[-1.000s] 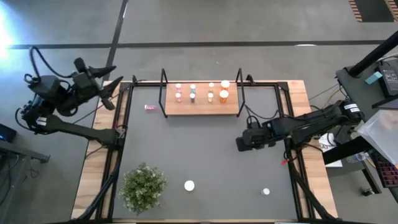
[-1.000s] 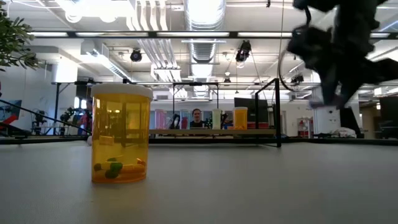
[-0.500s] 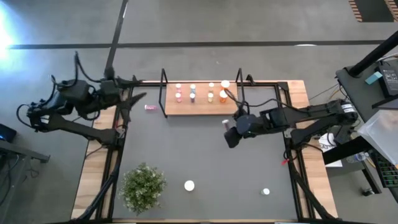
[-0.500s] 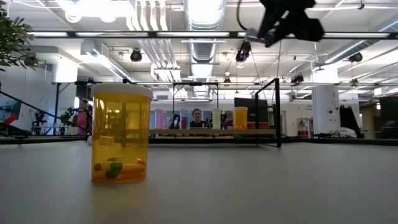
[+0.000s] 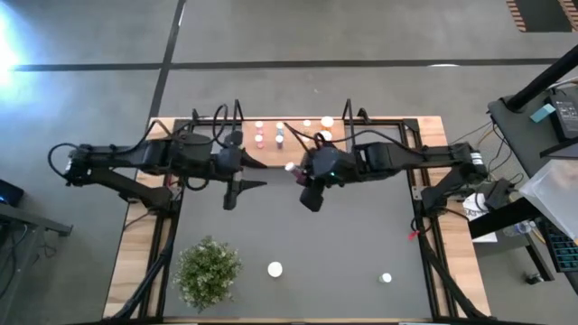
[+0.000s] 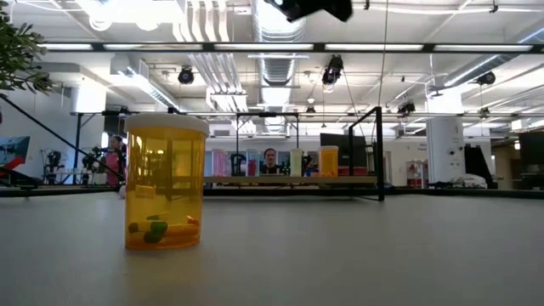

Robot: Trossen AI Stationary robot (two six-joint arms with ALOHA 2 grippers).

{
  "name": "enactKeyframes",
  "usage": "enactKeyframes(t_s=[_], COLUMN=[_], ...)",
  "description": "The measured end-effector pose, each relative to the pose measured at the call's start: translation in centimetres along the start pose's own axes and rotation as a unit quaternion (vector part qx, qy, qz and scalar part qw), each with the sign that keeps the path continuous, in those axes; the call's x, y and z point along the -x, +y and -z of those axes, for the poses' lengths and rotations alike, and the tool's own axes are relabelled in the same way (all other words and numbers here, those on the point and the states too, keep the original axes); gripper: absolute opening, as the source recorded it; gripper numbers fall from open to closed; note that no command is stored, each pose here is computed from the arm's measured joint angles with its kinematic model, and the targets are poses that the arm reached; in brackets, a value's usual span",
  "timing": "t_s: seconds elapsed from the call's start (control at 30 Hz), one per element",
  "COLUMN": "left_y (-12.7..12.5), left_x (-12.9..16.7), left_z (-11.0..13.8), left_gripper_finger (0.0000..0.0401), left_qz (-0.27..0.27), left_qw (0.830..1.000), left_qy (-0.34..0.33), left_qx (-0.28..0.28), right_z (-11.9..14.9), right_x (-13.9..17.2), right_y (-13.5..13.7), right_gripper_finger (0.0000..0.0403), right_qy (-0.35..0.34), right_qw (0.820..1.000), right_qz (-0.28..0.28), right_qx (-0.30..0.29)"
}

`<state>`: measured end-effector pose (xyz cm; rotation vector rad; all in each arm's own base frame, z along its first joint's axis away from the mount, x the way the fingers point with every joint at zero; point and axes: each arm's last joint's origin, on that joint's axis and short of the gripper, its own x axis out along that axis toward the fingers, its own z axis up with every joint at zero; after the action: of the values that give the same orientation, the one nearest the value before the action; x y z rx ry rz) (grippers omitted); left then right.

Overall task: Pick and place medicine bottles onto shelf by color
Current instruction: Put the blue pill bottle on the shelf aligned with the other blue pill bottles

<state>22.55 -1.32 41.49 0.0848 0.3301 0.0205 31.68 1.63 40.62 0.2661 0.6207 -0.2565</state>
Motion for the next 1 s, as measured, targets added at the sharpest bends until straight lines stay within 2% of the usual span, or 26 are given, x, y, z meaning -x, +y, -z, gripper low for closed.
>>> enactKeyframes(t_s=[0.23, 0.4, 0.93, 1.0], left_y=[-0.1, 0.1, 0.5, 0.7], left_x=[-0.8, -1.3, -1.1, -1.1], left_z=[-0.9, -1.1, -1.1, -1.4], left_gripper_finger=[0.0176, 0.0176, 0.0176, 0.0176], left_qz=[0.006, -0.021, -0.068, -0.086], left_qw=[1.000, 0.999, 0.997, 0.995], left_qy=[-0.016, -0.034, -0.033, -0.048], left_qx=[0.001, 0.004, 0.005, -0.006], right_z=[-2.4, -3.5, -4.3, -4.4], right_x=[0.0, 0.3, 1.7, 1.7], right_y=[0.7, 1.1, 1.1, 1.0], right_gripper_finger=[0.0104, 0.0105, 0.0105, 0.0105], right_qy=[-0.010, -0.005, 0.002, 0.002], right_qw=[0.998, 0.995, 0.990, 0.990], right_qz=[0.000, 0.001, 0.000, 0.001], right_qx=[0.069, 0.102, 0.141, 0.141])
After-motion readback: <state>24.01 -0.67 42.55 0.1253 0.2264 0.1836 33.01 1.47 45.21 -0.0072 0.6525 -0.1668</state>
